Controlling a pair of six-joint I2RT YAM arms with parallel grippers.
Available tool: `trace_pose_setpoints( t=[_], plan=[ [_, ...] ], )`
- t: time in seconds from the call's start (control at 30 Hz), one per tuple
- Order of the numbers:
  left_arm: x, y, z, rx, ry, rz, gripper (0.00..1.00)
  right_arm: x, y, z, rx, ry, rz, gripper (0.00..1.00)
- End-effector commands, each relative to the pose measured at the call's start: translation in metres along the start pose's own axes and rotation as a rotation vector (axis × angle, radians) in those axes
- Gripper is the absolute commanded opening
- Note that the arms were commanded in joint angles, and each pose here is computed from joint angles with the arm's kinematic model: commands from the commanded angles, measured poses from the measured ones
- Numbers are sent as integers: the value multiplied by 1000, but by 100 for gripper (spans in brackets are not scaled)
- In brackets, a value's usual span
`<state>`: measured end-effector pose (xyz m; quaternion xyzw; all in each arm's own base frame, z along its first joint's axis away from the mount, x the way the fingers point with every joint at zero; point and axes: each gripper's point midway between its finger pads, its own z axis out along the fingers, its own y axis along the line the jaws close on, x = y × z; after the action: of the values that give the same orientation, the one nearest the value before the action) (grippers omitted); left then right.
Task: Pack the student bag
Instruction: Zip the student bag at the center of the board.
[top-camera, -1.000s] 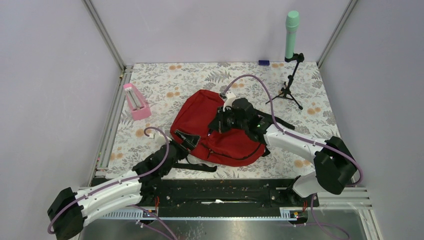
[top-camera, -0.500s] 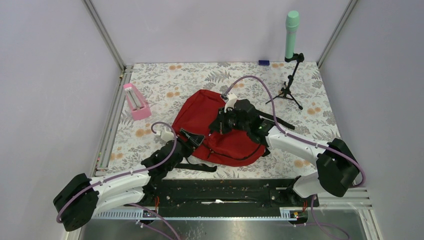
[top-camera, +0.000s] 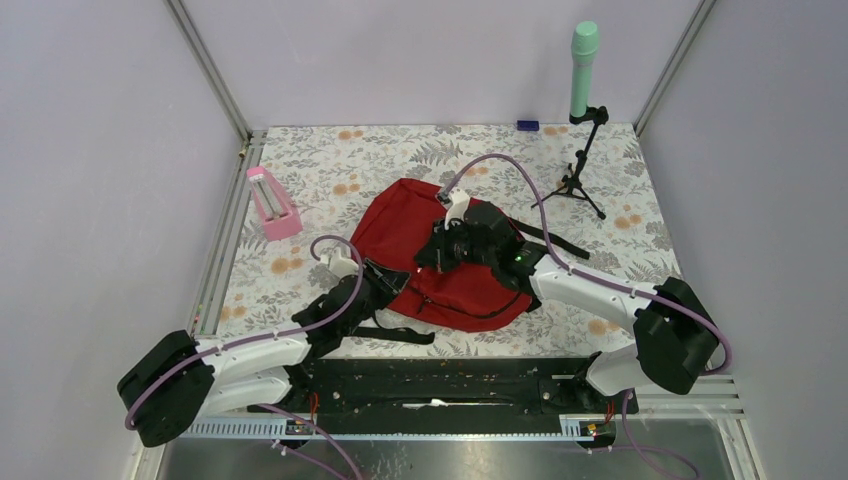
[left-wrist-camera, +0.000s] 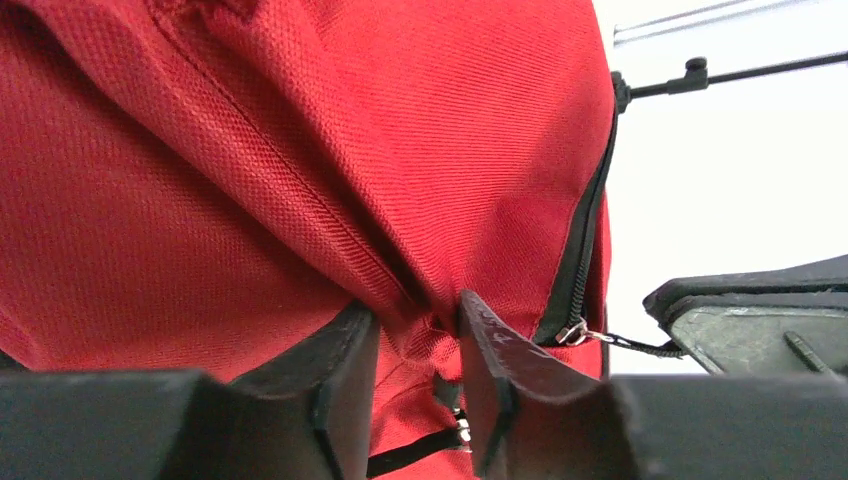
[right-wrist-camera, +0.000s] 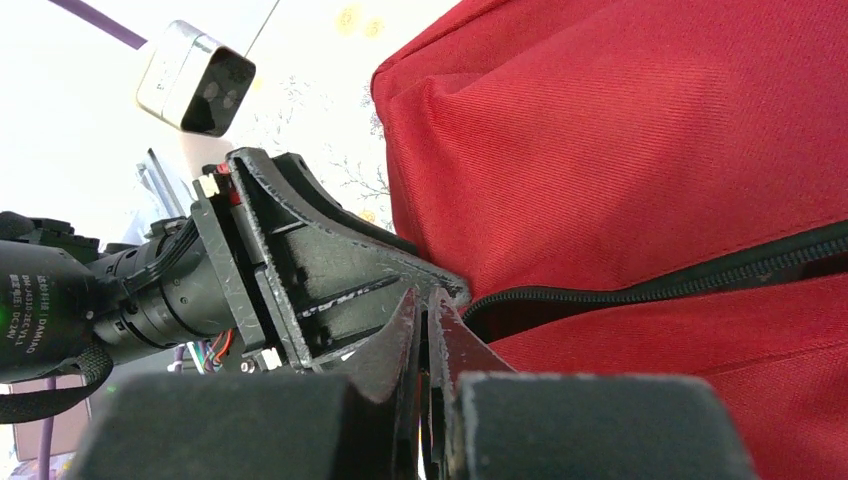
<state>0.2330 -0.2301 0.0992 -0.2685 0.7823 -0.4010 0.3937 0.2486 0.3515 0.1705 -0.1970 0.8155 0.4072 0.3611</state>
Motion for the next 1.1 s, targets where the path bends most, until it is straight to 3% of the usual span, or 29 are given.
trace_pose_setpoints(
  t=[0.0, 0.13, 0.47, 1.07],
  plan=[
    [-5, -19, 5, 43, -14, 47, 21, -30, 21, -5, -40, -96, -62, 0],
    [-4, -10, 3, 20, -10, 86, 0, -40, 9, -7, 49, -109, -88, 0],
    [-6, 32, -16, -78, -2, 218, 0, -88, -24, -13, 236, -147, -172, 0],
    [-6, 69, -29, -146, -7, 237, 0, -93, -118, -9, 385, -106, -31, 0]
  ],
)
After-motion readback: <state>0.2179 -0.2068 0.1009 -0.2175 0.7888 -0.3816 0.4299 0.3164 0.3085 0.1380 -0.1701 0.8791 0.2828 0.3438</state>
